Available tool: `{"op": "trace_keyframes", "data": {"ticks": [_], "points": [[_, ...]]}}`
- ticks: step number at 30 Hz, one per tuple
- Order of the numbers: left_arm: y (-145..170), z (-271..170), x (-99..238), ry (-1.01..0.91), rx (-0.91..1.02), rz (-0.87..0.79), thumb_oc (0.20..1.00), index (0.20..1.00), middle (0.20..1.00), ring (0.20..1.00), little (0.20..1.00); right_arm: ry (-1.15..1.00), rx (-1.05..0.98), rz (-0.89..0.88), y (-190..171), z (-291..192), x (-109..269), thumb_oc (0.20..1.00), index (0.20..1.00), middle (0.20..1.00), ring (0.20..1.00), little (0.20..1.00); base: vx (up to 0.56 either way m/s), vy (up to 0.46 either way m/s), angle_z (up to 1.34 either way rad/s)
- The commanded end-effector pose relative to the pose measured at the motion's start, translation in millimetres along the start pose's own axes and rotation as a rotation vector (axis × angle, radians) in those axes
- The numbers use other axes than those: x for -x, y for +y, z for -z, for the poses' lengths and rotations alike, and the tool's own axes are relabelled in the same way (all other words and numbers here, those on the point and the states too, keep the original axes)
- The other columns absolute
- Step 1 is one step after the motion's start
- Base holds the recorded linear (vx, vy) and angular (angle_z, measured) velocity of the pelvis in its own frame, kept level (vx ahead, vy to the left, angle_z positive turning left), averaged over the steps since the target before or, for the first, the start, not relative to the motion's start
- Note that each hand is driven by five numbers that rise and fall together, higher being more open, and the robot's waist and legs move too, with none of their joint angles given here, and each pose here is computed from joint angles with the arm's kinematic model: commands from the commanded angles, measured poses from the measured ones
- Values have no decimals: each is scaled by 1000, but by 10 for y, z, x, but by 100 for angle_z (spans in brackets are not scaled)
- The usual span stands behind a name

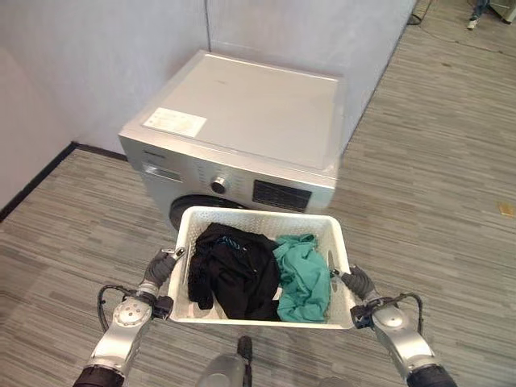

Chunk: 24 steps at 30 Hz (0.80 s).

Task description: Grab the laundry basket,head to the washer,open it,put in the laundry and shut it.

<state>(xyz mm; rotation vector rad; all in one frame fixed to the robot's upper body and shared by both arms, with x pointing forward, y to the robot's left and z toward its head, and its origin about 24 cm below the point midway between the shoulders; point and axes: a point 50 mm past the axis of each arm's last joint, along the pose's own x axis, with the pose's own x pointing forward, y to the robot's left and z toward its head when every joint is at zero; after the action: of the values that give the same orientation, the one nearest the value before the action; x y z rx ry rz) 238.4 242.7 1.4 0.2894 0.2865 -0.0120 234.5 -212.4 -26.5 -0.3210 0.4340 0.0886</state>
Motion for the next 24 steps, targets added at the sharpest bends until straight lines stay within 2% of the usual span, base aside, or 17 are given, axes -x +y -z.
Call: {"op": "trace_keyframes", "data": {"ticks": [1,4,15,20,24], "points": [[251,8,43,3,-12,-113,200,200,200,200,200,-183,-48,126,-443,-312,19,200,200,200,200,200,106,118,71],[197,18,51,-2,7,-104,200,200,200,200,200,-158,-58,151,-492,-232,57,200,200,200,200,200,47,63,52],[304,-58,67,-38,20,-178,200,200,200,200,200,-98,1,137,-469,-164,-15,200,200,200,200,200,-41,42,-13],[417,78,212,-11,74,-249,200,200,200,200,200,-84,-5,54,-266,-149,-74,200,200,200,200,200,-131,-221,-113],[564,74,257,-29,62,-357,200,200,200,200,200,-184,64,18,-234,-343,3,200,200,200,200,200,-198,-225,-89]]}}
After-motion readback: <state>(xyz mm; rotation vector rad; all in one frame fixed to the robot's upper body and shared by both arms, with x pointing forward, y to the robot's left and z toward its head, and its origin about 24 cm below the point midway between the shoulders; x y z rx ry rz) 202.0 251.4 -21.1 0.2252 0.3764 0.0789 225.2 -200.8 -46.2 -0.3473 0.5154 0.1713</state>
